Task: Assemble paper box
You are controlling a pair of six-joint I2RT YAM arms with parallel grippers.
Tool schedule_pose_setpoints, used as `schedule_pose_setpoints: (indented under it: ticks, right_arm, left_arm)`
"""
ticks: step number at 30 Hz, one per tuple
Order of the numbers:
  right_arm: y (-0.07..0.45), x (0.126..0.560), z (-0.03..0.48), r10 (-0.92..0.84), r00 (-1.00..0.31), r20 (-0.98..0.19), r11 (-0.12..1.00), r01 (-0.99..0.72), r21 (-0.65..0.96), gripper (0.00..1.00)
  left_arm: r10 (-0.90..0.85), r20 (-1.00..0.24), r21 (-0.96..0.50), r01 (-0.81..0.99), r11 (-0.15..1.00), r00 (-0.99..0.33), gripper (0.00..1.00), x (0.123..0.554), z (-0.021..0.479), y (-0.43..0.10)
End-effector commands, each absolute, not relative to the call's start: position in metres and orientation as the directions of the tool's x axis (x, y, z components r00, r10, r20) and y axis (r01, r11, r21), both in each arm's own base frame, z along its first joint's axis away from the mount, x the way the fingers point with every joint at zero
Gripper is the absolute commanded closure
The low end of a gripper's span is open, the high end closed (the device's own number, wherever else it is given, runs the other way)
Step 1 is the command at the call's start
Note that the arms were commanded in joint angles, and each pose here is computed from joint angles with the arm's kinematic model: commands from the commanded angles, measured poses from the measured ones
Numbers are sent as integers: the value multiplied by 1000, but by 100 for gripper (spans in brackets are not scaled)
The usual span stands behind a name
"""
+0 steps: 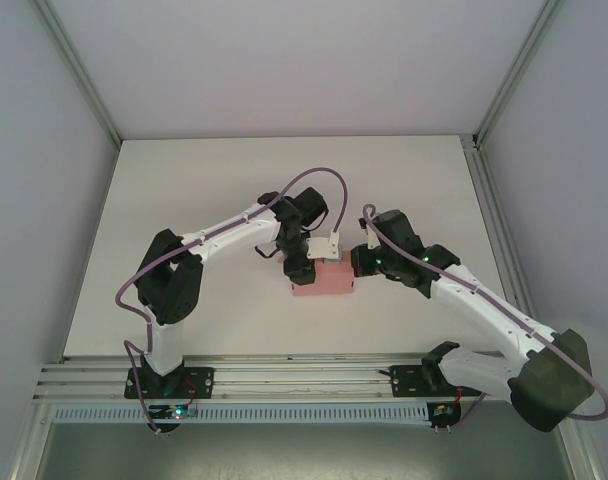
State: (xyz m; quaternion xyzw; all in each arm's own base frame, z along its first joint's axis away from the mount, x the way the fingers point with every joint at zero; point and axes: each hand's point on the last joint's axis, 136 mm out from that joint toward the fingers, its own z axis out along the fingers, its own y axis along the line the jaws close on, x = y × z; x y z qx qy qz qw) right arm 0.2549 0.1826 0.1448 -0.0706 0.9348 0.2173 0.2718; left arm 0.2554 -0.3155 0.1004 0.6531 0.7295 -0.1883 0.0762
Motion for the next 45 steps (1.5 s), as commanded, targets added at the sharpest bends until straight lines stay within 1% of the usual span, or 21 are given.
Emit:
schedule_pose_setpoints:
  ticks: [1,4,7,9,12,14,16,19,27,30,32,33,34,36,37,38,42,45]
  right_arm:
    - [198,252,153,43,-859,-510,866,-223,448,100]
    - [196,251,149,54,-860,-508,870,-209,446,100]
    - [199,249,140,77,-870,-488,857,-193,479,100]
    - [203,245,134,51,-872,-487,844,-223,487,100]
    - [193,242,119,40,-872,-489,871,-209,444,100]
    - [191,239,112,50,-870,-491,873,-201,445,100]
    - [192,236,110,29,-849,-527,869,-239,433,100]
    - [187,231,102,-46,-805,-592,886,-307,348,100]
    - [182,225,101,-86,-747,-660,887,-358,290,100]
    - [182,226,100,-76,-736,-673,892,-352,284,100]
    - [181,227,99,-73,-737,-672,897,-343,278,100]
    - [181,228,100,-71,-736,-673,899,-339,276,100]
    - [180,229,101,-68,-735,-674,902,-334,273,100]
    - [178,231,102,-61,-736,-675,911,-317,263,100]
    - [177,233,102,-56,-736,-675,917,-305,257,100]
    - [176,234,101,-52,-739,-672,922,-295,252,100]
    - [179,234,96,-65,-747,-662,929,-288,233,100]
    - [183,231,93,-89,-745,-662,930,-299,212,100]
  left_arm:
    - [924,-353,-153,983,98,-147,56,261,103,-322]
    - [921,-360,-149,984,102,-150,56,263,103,-324]
    - [919,-364,-143,984,105,-151,55,265,104,-325]
    - [920,-361,-144,984,106,-153,55,265,103,-325]
    - [919,-363,-144,984,109,-155,56,265,103,-325]
    - [917,-365,-143,983,113,-159,55,265,104,-326]
    - [915,-369,-144,983,116,-163,55,266,104,-327]
    - [912,-374,-150,982,118,-167,55,265,104,-328]
    - [905,-388,-148,981,128,-176,52,266,109,-329]
    - [898,-403,-149,981,126,-177,49,264,112,-330]
    - [893,-414,-146,981,127,-177,46,264,116,-331]
    - [890,-420,-146,981,126,-177,43,263,118,-331]
    - [889,-423,-144,982,126,-176,42,263,121,-331]
    - [883,-435,-140,982,128,-177,35,263,125,-332]
    - [881,-440,-132,983,127,-173,34,263,127,-332]
    - [879,-444,-130,983,129,-174,32,263,128,-332]
    - [871,-450,-86,980,177,-197,24,273,132,-331]
    - [862,-453,-63,973,224,-228,21,281,137,-330]
